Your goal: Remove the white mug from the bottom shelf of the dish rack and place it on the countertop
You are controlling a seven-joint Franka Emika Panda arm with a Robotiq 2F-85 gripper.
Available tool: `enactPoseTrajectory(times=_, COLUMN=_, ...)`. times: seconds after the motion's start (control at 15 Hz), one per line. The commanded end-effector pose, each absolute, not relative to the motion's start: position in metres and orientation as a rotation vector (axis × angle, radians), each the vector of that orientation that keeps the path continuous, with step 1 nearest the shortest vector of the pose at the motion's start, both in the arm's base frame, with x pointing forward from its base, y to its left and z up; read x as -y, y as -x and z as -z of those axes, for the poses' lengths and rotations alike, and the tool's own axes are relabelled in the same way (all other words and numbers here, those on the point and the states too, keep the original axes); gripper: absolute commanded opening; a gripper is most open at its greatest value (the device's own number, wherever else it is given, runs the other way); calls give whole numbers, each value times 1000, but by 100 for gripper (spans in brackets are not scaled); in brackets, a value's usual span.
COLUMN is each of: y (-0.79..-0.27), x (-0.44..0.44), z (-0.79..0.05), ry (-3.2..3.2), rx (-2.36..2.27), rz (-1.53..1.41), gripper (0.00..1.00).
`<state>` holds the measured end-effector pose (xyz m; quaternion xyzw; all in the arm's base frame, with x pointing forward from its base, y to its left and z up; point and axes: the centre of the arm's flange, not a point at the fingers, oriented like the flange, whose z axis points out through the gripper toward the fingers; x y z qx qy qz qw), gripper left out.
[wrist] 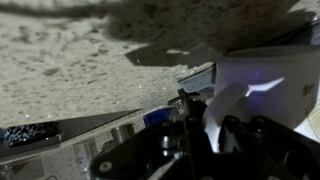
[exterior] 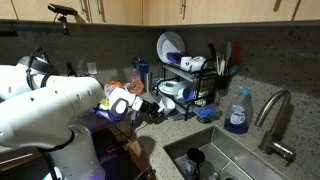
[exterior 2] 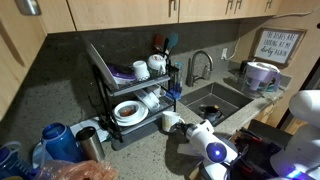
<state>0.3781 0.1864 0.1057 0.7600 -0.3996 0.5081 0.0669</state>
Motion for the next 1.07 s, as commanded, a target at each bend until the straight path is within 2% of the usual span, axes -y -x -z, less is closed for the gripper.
enactPoseTrajectory(times=0.0, y=-355, x=-201, z=-98, ry=-2227, rx=1165, rz=-1573, gripper=2)
enactPoseTrajectory(times=0.6, y=-338, x=-214, z=-92, ry=-2205, rx=1082, rz=-1611, gripper=2)
enactPoseTrajectory(times=0.67, y=-337, x=-216, z=-91, ry=-2205, rx=1078, rz=-1612, gripper=8)
enactPoseTrajectory(times=0.8, y=-337, x=-220, z=-90, ry=-2203, rx=1071, rz=-1612, gripper=29)
enactPoseTrajectory(times=1.0, y=-336, x=-225, z=-89, ry=-2195, rx=1069, rz=-1619, gripper=49)
